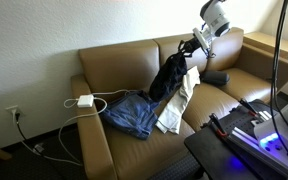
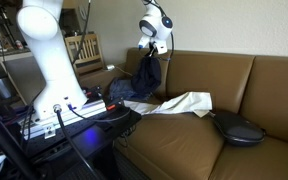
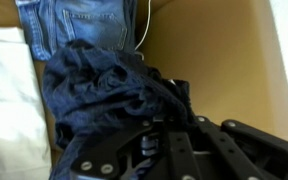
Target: Move the blue clothing to the right
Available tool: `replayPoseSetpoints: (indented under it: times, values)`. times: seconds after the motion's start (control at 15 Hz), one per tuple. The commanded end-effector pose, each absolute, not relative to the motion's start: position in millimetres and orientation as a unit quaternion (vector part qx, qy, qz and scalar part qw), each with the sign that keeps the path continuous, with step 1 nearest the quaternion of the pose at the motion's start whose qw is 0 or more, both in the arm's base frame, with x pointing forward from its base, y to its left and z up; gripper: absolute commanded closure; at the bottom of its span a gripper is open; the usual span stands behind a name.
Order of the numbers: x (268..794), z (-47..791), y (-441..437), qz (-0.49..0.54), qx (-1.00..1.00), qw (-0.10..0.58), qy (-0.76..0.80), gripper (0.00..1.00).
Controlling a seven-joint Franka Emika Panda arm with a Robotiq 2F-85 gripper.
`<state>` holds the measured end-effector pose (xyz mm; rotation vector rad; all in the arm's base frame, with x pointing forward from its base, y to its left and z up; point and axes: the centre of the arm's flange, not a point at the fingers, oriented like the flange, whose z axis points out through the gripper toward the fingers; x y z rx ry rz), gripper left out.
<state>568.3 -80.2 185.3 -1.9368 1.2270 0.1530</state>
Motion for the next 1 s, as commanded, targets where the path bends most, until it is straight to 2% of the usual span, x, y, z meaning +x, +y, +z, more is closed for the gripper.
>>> replayPoseSetpoints:
  times: [0.0, 0.4, 0.93]
  values:
    - [594, 168, -168, -0.018, -0.758, 0.366, 0.540, 0.98]
    - [578, 192, -339, -0.160, -0.724, 0.258, 0.619, 0.98]
    - [535, 193, -460, -0.308, -0.654, 0.078, 0.687, 0.98]
